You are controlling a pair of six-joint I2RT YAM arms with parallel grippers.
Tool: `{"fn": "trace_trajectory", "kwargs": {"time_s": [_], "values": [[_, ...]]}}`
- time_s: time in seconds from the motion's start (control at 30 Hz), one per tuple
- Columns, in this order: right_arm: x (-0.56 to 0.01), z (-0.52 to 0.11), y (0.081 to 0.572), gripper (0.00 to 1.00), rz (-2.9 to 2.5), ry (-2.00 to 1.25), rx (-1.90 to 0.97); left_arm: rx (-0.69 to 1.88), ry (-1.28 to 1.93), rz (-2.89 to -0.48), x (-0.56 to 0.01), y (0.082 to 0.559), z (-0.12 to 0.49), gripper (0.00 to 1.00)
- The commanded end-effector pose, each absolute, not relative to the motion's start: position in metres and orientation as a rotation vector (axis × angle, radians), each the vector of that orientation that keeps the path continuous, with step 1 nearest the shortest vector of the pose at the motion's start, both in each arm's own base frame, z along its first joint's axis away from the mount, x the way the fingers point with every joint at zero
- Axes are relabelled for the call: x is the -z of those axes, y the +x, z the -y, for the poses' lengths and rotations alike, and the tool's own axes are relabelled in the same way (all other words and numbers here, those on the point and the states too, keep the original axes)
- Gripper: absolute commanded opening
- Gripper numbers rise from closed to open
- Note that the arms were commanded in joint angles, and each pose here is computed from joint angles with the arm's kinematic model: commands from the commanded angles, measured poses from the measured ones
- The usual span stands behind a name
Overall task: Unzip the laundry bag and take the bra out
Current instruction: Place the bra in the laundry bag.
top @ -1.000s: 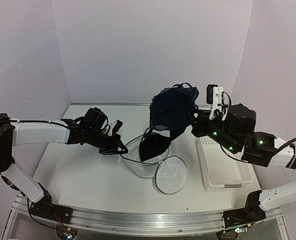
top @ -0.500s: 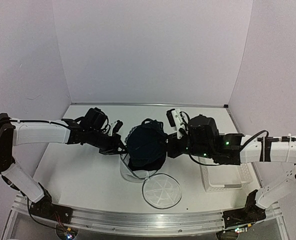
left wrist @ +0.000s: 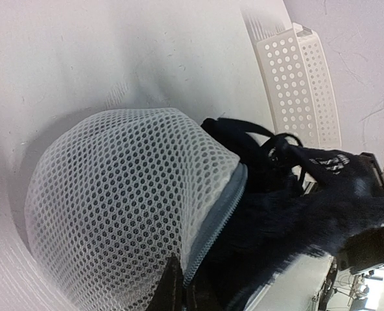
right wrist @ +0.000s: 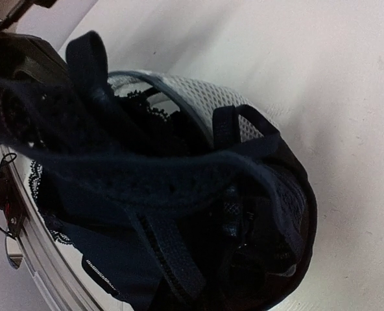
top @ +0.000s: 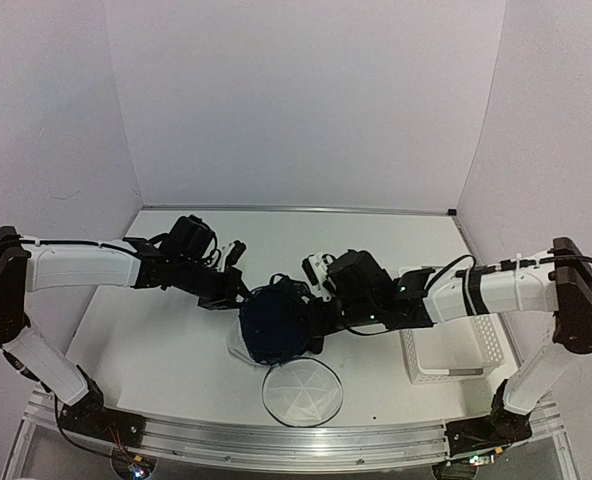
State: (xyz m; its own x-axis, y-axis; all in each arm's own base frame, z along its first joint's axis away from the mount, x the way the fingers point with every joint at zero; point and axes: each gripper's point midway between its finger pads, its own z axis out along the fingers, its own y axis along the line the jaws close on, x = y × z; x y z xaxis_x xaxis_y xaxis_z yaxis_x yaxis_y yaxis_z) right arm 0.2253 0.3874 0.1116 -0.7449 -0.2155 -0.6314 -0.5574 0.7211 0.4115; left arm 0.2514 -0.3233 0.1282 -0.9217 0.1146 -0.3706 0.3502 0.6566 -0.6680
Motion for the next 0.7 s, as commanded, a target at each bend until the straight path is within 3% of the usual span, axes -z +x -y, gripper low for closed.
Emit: {"fn": "trace_trajectory", "kwargs": {"time_s": [0.0, 0.27, 0.67], "values": [[-0.126, -0.401, 0.233, 0.11, -2.356, -0.548, -0.864, 1.143, 0.414, -2.486, -0.15, 0.259, 0.329, 0.0], [-0.132, -0.393, 0.233, 0.32, -2.349, -0.549, -0.844, 1.109, 0.405, -2.507, -0.139, 0.259, 0.326, 0.0], [-0.172, -0.349, 0.211, 0.48, -2.342, -0.519, -0.828, 1.096, 0.401, -2.513, -0.138, 0.263, 0.327, 0.0]]}}
